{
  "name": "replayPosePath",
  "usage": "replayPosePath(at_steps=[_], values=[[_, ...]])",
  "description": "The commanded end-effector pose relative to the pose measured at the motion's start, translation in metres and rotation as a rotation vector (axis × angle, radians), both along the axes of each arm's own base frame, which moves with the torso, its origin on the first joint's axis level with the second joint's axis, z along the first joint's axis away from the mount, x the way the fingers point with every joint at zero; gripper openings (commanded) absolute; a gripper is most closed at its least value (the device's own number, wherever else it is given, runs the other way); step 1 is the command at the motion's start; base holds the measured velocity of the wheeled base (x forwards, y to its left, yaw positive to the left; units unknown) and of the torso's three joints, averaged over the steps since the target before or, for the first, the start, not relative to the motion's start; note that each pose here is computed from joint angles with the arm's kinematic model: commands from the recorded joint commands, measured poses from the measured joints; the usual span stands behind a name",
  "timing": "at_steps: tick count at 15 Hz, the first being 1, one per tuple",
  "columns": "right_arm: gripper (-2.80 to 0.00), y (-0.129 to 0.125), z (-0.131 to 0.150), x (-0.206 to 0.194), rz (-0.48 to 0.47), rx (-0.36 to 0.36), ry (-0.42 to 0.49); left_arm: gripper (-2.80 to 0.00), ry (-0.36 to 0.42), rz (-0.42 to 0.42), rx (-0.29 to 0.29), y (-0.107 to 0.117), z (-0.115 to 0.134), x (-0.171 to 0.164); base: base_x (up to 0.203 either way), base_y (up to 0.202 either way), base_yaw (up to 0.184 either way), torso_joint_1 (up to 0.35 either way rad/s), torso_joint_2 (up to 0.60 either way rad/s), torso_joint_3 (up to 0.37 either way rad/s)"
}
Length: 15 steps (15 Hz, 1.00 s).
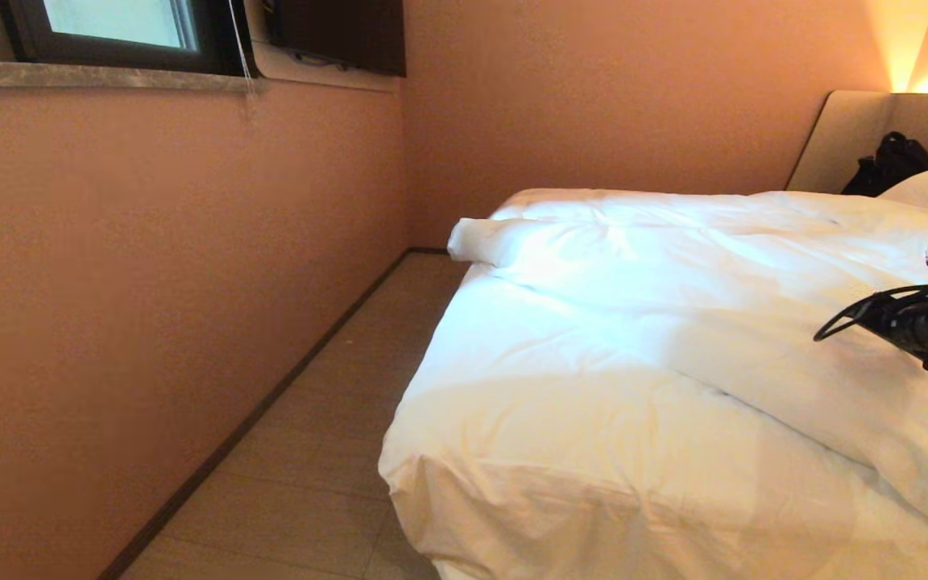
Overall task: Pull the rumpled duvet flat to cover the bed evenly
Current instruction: Hold the folded corner of the quilt
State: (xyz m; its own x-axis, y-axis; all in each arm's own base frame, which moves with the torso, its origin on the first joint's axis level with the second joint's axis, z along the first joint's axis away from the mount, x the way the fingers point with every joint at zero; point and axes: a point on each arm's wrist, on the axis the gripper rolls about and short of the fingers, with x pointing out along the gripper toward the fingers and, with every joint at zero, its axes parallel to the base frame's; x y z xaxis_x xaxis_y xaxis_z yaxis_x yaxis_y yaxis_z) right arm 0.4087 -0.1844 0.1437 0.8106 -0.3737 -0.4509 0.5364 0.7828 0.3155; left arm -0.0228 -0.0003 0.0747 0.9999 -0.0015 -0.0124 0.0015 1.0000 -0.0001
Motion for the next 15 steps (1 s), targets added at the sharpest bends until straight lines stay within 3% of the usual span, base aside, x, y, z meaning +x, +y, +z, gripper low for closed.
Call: replayPosePath(at_steps=[1, 8, 12, 13, 15], values=[[0.00, -0.009, -0.024, 0.008, -0.011, 0.019, 0.039, -2.80, 0.000, 0.000, 0.000, 0.000, 0.000, 0.000, 0.000, 0.000, 0.000, 0.000, 0.00, 0.000], [0.00, -0.018, -0.066, 0.017, -0.018, 0.055, 0.120, -2.80, 0.000, 0.001, 0.000, 0.000, 0.000, 0.000, 0.000, 0.000, 0.000, 0.000, 0.00, 0.000], [0.00, -0.020, -0.073, 0.019, -0.019, 0.061, 0.132, -2.80, 0.000, 0.000, 0.000, 0.000, 0.000, 0.000, 0.000, 0.000, 0.000, 0.000, 0.00, 0.000], [-2.80, -0.020, -0.074, 0.018, -0.021, 0.062, 0.136, -2.80, 0.000, 0.000, 0.000, 0.000, 0.000, 0.000, 0.000, 0.000, 0.000, 0.000, 0.00, 0.000], [-2.80, -0.022, -0.075, 0.018, -0.024, 0.062, 0.137, -2.80, 0.000, 0.000, 0.000, 0.000, 0.000, 0.000, 0.000, 0.000, 0.000, 0.000, 0.00, 0.000]])
